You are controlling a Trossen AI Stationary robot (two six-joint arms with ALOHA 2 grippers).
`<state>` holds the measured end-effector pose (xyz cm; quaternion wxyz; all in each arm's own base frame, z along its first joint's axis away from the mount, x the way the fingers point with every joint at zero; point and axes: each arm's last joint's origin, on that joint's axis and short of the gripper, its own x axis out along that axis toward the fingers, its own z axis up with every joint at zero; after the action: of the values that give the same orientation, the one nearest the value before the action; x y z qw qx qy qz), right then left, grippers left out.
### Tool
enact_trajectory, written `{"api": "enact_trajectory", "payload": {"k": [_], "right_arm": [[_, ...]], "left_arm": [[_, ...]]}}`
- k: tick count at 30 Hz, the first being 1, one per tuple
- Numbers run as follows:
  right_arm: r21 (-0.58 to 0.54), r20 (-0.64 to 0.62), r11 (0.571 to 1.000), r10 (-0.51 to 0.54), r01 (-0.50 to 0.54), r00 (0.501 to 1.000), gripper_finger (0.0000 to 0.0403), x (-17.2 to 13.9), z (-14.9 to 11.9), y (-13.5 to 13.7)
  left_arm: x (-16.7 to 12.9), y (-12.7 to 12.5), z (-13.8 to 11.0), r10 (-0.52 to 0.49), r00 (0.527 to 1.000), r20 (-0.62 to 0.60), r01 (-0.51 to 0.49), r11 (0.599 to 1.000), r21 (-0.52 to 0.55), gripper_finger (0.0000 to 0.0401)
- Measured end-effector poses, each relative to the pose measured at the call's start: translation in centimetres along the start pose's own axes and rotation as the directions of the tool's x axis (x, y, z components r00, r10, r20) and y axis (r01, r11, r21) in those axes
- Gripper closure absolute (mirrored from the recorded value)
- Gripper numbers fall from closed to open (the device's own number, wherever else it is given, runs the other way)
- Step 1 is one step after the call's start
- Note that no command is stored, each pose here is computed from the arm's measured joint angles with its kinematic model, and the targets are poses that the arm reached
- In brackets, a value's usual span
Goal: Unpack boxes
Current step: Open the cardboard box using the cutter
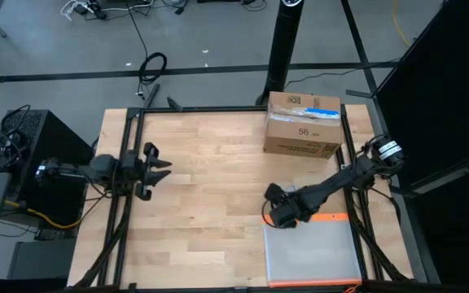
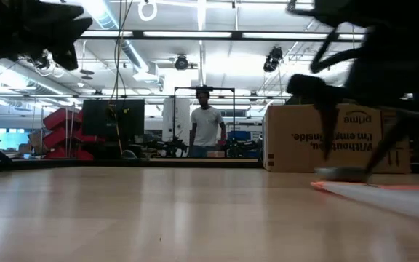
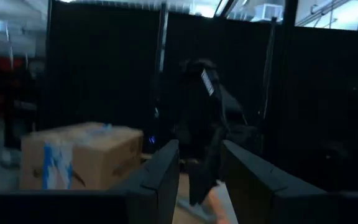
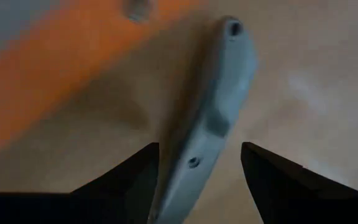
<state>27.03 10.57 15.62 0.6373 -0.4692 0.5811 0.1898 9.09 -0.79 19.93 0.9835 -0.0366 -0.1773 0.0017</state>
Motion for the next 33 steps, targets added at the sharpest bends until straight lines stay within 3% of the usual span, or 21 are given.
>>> {"api": "enact_trajectory", "payload": {"k": [3,9,18,23,29,33], "right_arm": [[0.148,0.034,0.987,0.051,-0.056,0.998,0.0190,0.2,-0.9,-1.3],[0.375,0.108,0.915,0.112,-0.145,0.988,0.0198,1.3,-2.2,-3.4],[0.633,0.229,0.729,0.144,-0.259,0.963,0.0212,3.1,-4.4,-6.3],[0.726,0.241,0.624,0.161,-0.287,0.957,0.0228,4.2,-5.8,-7.4],[0.754,0.246,0.590,0.152,-0.288,0.957,0.0271,4.4,-6.0,-7.7],[0.800,0.247,0.527,0.149,-0.288,0.958,0.0300,5.0,-5.8,-7.8]], "left_arm": [[0.0,0.0,0.5,-0.001,0.999,0.047,-0.001,0.999,0.040,0.0289],[0.0,-0.1,0.9,-0.021,0.995,0.097,0.018,0.999,0.030,0.0288],[-0.1,-0.2,1.5,-0.055,0.987,0.154,0.053,0.998,0.016,0.0289],[-0.1,-0.1,1.5,-0.037,0.987,0.157,0.031,0.998,0.045,0.0288],[0.0,0.0,0.6,-0.012,0.998,0.061,0.005,0.994,0.105,0.0295],[0.0,0.0,0.5,-0.005,0.999,0.050,0.000,0.994,0.112,0.0292]]}}
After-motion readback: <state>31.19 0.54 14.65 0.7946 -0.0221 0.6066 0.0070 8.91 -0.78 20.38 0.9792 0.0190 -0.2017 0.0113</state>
